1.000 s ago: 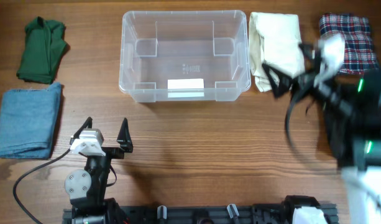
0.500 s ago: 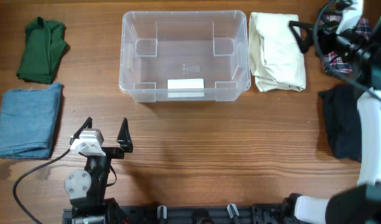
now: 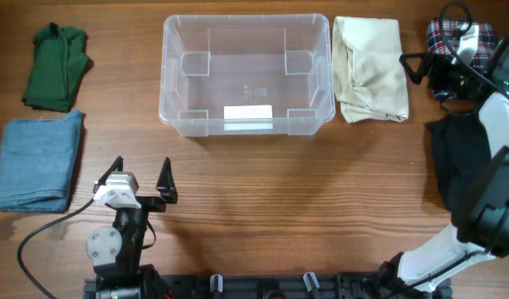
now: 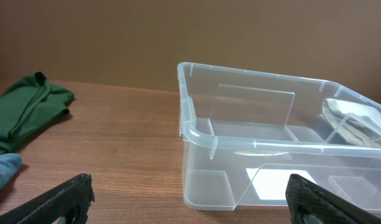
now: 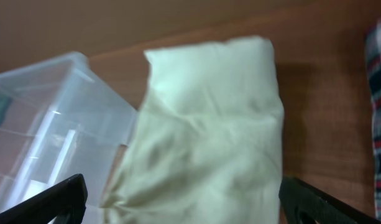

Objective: Pack container
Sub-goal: 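Reach the right gripper to the cream cloth beside the container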

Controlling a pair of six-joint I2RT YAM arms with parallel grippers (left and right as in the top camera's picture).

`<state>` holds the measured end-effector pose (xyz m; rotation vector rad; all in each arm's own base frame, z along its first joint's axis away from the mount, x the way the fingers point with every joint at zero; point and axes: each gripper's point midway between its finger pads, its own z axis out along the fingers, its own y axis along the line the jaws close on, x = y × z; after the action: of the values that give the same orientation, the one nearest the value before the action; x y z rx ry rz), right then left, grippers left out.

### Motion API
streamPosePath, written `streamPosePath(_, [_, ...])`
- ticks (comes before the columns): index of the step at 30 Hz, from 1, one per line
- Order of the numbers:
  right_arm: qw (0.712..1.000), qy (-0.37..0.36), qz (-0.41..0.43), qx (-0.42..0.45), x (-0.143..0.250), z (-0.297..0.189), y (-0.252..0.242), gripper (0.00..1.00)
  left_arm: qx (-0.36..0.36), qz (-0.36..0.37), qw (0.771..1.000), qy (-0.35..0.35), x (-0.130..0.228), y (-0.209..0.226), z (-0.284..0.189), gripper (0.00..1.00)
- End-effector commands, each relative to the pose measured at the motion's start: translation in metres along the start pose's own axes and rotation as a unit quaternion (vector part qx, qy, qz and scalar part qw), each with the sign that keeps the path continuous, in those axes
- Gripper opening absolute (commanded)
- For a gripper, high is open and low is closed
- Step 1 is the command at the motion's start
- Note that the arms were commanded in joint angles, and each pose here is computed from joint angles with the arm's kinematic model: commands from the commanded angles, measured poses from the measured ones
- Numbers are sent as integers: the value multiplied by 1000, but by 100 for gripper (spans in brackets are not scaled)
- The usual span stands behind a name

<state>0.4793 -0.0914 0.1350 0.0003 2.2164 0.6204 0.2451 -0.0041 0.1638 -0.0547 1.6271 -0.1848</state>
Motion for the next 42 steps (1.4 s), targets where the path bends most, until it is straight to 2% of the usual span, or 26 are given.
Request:
streamPosePath(1, [999,25,-4,40,16,13,-28,100,-7,-7,1000,-1,2,3,0,100])
streamPosePath(11, [993,80,17,83,60,36,-64,100,-7,-7,1000,-1,2,3,0,100])
streamPosePath(19, [992,91,27,80,75,48,-72,100,-7,-7,1000,-1,2,3,0,100])
streamPosePath(27, [994,101,24,28,88,74,-51,100,-7,-7,1000,-1,2,3,0,100])
streamPosePath(35, [995,100,-11,-2,83,104,-9,99,-7,-7,1000,-1,2,3,0,100])
streamPosePath(38, [995,96,-16,-3,79,112,0,93,-7,-7,1000,-1,2,3,0,100])
streamPosePath(42, [996,91,-8,-1,77,114,0,75,-7,-7,1000,-1,2,3,0,100])
